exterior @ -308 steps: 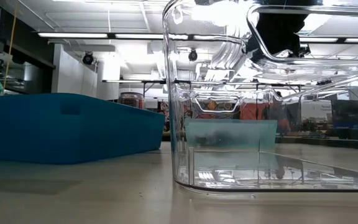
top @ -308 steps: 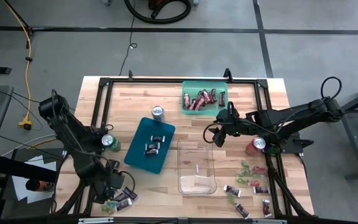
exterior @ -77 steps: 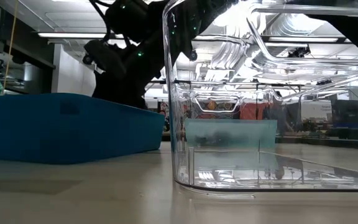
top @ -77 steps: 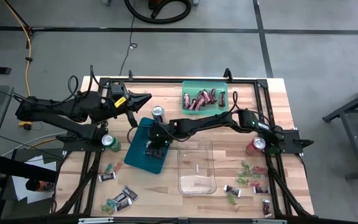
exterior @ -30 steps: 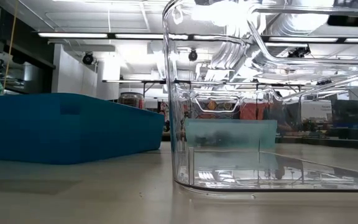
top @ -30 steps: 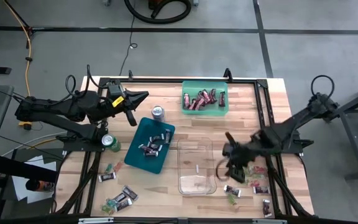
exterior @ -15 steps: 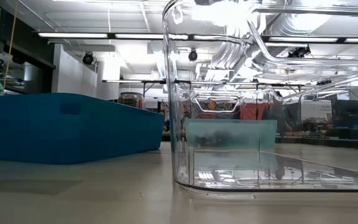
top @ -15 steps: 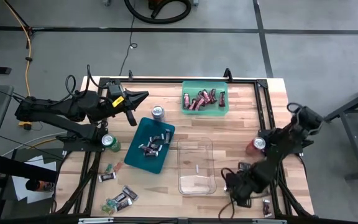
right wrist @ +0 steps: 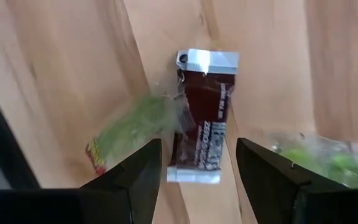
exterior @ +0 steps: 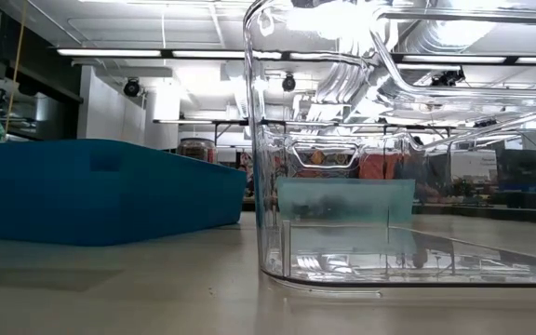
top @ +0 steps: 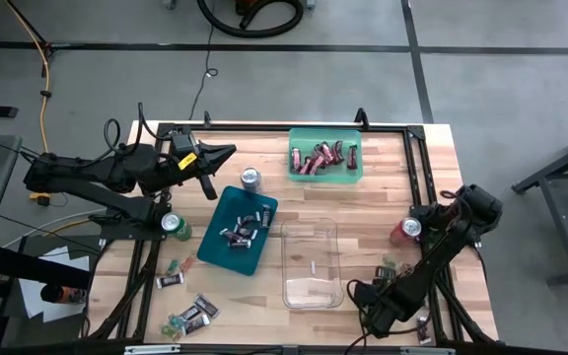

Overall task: Sort candy
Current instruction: Put the chocolate bar into the blue bin

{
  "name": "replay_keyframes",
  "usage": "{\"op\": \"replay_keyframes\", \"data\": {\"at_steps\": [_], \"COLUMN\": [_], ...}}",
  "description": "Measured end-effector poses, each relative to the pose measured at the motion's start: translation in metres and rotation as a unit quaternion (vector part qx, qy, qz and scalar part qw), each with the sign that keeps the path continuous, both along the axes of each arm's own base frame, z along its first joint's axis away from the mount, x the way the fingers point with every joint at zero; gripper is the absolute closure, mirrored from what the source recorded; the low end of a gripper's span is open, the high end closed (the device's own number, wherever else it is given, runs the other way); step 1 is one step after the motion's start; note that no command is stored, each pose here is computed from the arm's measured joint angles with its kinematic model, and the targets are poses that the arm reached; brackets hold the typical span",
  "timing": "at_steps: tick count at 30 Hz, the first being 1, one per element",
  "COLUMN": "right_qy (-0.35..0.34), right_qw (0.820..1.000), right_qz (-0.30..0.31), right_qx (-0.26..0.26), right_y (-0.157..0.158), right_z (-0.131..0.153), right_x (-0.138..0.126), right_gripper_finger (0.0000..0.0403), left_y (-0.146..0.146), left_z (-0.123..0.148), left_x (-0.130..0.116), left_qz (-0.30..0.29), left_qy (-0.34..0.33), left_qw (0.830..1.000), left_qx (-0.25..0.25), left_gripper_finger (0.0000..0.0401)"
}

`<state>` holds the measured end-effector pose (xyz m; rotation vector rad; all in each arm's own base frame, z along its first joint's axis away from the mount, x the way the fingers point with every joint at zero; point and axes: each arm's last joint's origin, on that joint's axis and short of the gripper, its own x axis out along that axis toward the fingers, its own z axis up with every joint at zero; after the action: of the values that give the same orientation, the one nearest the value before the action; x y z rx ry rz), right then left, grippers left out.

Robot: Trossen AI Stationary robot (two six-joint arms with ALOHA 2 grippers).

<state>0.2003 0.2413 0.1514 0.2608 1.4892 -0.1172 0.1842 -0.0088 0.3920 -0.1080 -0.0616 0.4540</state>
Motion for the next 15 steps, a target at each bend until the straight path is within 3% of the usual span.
{"op": "replay_keyframes", "data": {"at_steps": [9,12,15], "right_qy": [0.029,0.034,0.044], "right_qw": [0.999,0.999,0.999], "right_qz": [-0.002,-0.002,-0.004], "right_qx": [-0.020,-0.018,-0.018], "right_y": [0.003,0.003,0.002], "right_z": [-0.021,-0.022,-0.022], "right_x": [0.002,0.003,0.003], "right_gripper_finger": [0.0210,0.0253,0.0339], "left_y": [0.000,0.000,0.000], "left_z": [0.000,-0.001,-0.002], "left_x": [0.000,0.000,0.000], "left_qz": [0.000,0.000,0.000], "left_qy": [0.002,0.005,0.008], "left_qw": [1.000,1.000,1.000], "left_qx": [0.000,0.001,0.001], "left_gripper_finger": [0.0401,0.0401,0.0401]}}
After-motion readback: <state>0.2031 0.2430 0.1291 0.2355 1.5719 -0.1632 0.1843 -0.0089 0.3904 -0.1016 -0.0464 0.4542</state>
